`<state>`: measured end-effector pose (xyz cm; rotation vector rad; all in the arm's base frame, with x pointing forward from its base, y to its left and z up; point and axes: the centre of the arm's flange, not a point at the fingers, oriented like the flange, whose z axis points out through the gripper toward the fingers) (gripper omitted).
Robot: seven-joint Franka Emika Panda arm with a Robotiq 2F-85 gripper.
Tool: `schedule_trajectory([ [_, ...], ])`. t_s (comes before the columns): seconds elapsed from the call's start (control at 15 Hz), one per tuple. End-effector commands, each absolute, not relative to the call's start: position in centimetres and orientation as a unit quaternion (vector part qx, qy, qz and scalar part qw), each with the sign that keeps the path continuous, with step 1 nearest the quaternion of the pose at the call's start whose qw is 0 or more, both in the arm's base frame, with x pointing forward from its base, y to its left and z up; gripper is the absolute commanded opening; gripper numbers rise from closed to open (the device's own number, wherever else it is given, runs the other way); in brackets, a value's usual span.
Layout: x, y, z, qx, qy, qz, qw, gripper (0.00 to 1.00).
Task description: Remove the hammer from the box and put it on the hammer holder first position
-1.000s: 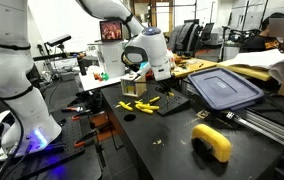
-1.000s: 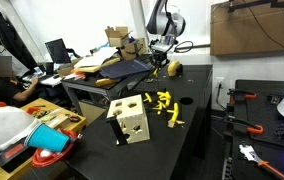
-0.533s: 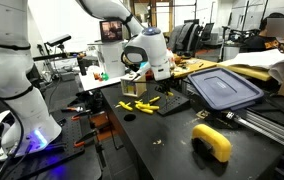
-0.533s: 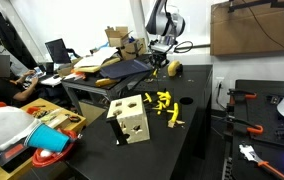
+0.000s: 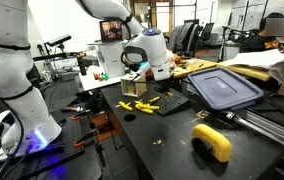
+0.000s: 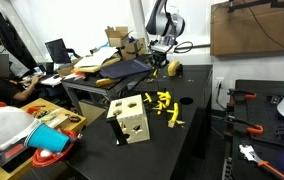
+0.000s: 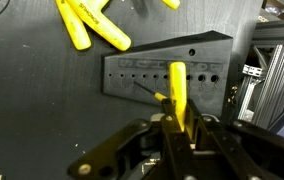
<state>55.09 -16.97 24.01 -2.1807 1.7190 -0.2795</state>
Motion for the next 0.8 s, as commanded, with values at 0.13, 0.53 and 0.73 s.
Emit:
schedule_trajectory([
  [0.13,55.00,-16.47,24.64,-0.768,0.609,-0.086,0.179,0.04],
  [0.53,54.99,-16.04,24.54,-0.771,0.606,-0.076,0.180,0.04],
  [0.73,55.07,-15.95,24.41,-0.773,0.604,-0.077,0.178,0.04],
])
